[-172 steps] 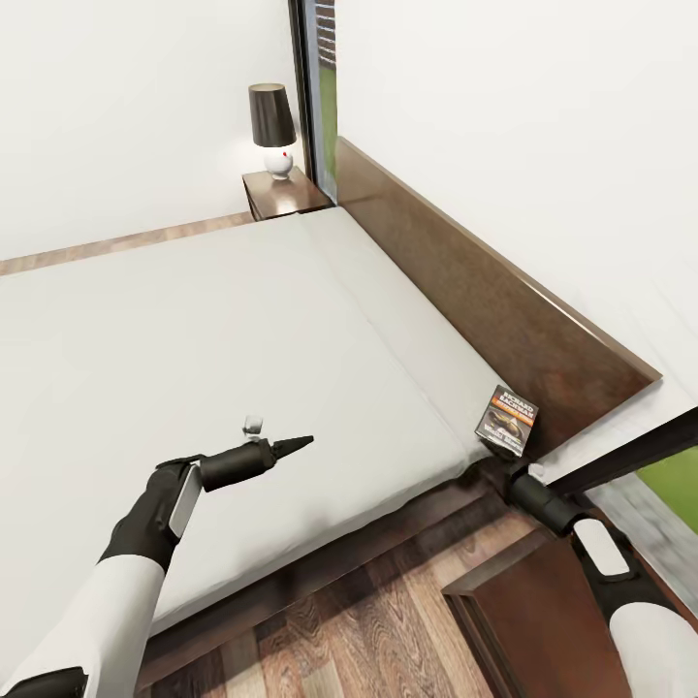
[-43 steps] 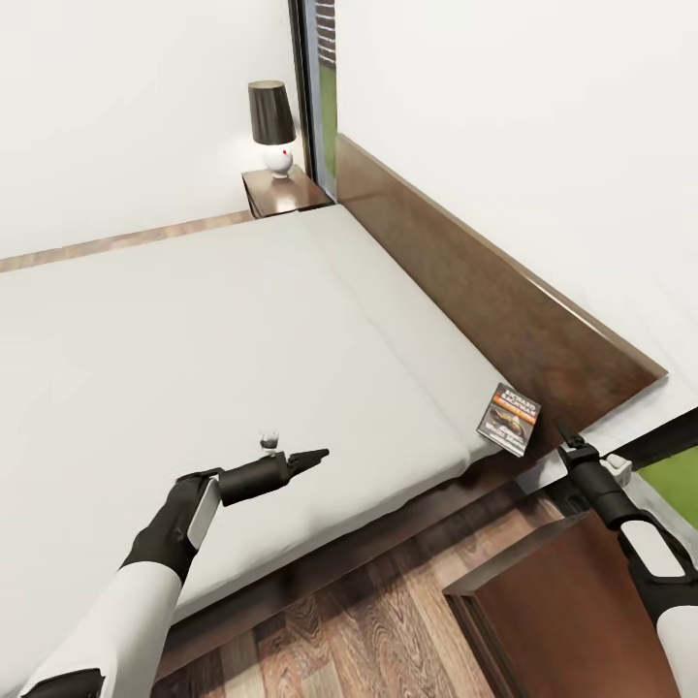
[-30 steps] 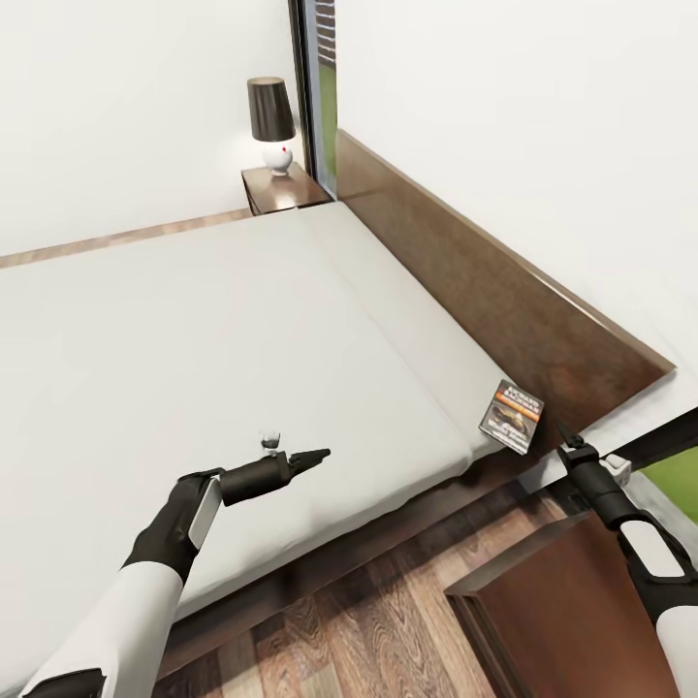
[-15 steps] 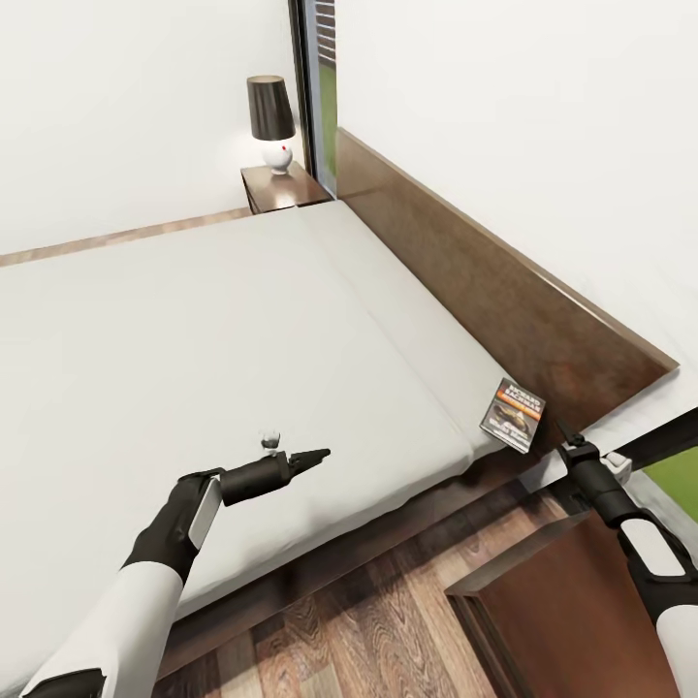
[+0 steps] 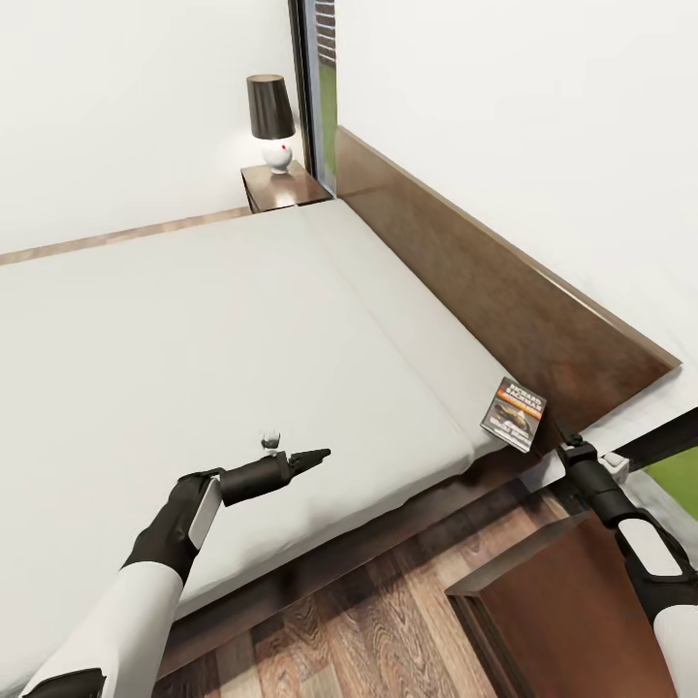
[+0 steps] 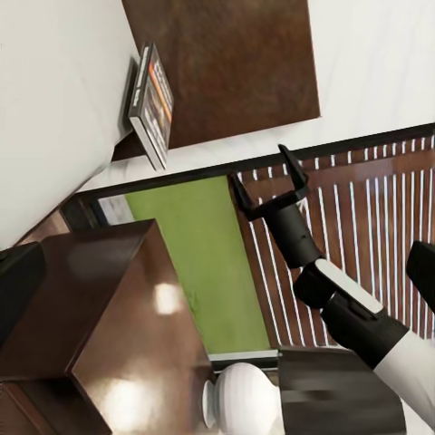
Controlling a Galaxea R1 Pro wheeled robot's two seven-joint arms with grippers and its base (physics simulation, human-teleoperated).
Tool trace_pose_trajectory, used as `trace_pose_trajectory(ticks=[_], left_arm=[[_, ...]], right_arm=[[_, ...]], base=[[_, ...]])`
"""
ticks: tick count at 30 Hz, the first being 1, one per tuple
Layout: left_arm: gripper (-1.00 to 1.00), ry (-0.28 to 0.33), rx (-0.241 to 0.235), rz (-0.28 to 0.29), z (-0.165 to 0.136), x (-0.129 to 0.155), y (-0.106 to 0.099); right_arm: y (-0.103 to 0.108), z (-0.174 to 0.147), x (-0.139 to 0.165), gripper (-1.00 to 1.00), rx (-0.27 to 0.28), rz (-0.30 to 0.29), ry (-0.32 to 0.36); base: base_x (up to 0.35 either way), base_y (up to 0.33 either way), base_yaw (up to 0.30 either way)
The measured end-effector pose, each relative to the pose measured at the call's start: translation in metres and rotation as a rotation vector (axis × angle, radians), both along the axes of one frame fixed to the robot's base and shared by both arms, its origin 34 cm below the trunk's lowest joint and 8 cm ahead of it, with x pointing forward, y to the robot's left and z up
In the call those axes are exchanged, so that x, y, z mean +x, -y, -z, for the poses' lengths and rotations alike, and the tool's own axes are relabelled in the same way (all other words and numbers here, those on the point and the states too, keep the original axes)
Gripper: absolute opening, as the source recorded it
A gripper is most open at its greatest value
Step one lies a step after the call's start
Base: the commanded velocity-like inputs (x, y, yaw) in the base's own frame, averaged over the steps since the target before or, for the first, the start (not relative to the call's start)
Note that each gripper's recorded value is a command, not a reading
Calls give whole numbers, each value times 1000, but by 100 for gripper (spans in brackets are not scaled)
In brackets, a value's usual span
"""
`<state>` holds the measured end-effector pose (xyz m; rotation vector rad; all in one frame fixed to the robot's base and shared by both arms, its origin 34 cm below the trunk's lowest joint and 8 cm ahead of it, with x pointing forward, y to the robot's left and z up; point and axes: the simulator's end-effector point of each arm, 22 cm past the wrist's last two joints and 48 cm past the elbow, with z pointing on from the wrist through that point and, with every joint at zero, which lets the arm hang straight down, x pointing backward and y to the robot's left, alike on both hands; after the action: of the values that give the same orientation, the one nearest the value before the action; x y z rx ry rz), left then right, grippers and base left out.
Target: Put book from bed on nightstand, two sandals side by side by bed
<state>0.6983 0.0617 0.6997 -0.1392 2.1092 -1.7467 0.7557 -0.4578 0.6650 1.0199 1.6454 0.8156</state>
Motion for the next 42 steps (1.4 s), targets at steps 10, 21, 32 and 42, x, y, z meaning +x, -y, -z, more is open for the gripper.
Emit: trace_pose_trajectory(ticks=[10,21,32,42], left_arm=[[100,0,0,0,17,-1,0],[100,0,5,2,23,-1,0],[100,112,169,-65,4,40,-1],[100,92,180,-64,3,43,-2]], right_arm=[[-12,22,0,100,19,-1,-6],[-10,27,-1,100,19,2,-6],[-10,28,-1,100,20,3,-9],[-12,33,-1,100,21,1,-12]], base=[[0,0,0],[0,0,0],[0,0,0],[0,0,0]])
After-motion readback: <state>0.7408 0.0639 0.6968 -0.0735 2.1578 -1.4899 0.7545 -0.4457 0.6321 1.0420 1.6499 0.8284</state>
